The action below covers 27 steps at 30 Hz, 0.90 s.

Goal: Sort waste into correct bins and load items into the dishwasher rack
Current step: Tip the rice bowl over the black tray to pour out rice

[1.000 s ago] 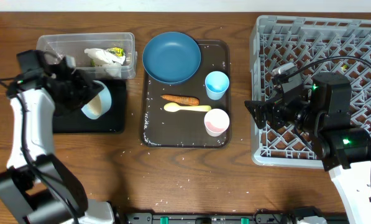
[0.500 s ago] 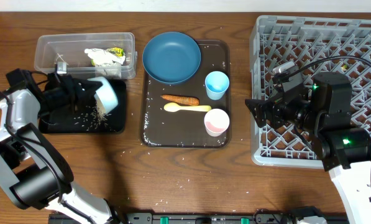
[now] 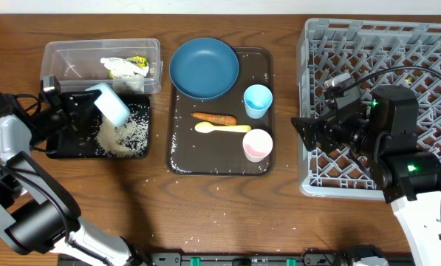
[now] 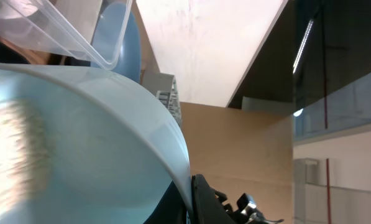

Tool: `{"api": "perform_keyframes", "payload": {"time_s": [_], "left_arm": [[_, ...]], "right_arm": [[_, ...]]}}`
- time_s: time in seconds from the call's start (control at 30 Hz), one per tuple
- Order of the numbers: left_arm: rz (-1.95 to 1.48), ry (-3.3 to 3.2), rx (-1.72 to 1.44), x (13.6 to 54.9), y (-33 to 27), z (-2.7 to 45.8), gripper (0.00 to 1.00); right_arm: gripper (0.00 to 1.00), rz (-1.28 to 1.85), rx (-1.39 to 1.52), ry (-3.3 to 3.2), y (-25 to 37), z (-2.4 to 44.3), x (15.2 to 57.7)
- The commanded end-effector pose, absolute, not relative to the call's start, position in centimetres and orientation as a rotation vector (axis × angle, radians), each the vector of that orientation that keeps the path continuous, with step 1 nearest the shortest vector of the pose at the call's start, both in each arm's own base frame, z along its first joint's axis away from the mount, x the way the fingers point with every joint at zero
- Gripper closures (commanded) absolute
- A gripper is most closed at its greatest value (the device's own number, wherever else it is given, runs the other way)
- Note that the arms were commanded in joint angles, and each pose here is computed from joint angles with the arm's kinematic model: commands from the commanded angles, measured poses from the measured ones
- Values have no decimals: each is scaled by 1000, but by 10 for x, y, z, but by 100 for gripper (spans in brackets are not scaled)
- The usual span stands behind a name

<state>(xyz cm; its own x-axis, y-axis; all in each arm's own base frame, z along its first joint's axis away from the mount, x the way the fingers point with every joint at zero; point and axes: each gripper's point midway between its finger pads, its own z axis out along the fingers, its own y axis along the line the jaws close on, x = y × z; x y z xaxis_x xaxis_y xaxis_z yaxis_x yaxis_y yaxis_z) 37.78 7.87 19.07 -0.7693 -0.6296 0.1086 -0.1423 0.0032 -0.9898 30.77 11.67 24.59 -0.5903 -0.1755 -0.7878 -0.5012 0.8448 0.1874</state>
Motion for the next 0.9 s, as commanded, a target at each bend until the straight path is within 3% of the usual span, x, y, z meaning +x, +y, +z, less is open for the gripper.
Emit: {"api": "perform_keyframes", "payload": {"time_s": [0.0,0.87], "left_arm": [[-1893,1883,-837,376,76,196,94],[-1990,1879,-1034,371,71,195,94]], "right_arm": [[7,510,-488,2173,120,254,309],[6,514,-487,2197,119,250,305]]}}
